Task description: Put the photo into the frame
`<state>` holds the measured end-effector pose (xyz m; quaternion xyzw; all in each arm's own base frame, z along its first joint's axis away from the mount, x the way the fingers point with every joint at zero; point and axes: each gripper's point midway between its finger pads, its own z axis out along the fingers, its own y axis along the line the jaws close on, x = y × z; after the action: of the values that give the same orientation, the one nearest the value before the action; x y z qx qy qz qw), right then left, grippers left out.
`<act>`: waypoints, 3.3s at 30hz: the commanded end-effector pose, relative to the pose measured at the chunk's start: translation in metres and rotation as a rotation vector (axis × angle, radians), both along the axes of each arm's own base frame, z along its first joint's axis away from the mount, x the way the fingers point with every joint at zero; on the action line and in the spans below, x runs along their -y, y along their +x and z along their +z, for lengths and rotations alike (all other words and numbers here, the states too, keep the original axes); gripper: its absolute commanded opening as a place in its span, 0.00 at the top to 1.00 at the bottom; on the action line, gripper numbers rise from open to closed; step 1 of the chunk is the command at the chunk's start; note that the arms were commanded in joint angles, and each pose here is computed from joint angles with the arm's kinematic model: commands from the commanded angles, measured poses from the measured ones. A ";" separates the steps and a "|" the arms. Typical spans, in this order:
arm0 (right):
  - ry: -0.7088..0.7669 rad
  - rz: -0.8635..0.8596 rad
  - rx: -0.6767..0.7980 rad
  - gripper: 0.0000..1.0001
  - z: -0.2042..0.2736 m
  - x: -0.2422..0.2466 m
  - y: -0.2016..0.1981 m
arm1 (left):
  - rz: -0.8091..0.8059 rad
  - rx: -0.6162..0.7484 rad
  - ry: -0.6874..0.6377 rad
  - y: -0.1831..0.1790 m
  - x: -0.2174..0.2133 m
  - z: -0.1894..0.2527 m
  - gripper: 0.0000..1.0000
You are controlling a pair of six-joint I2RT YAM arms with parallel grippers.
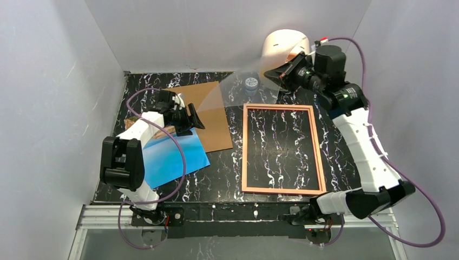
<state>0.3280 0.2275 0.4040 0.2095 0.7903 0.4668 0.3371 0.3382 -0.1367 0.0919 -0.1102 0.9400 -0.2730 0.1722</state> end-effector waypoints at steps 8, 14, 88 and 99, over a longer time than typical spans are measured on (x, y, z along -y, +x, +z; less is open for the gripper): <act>-0.159 -0.030 0.369 0.99 0.096 0.051 -0.061 | -0.173 0.174 -0.139 -0.004 0.112 0.016 0.29; -0.279 -0.089 0.296 0.99 0.070 0.083 -0.092 | -0.249 0.159 -0.112 -0.006 0.156 -0.007 0.28; -0.049 0.417 0.180 0.99 -0.133 -0.012 -0.089 | 0.084 -0.043 0.075 0.011 0.012 0.001 0.57; -0.144 0.366 -0.022 0.90 -0.184 0.002 -0.096 | 0.035 -0.077 0.036 0.010 0.018 -0.022 0.51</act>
<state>0.2349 0.2301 0.2327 0.0311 0.8361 0.4808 0.2623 0.3589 -0.1475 0.0863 -0.1458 0.9467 -0.2286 0.1740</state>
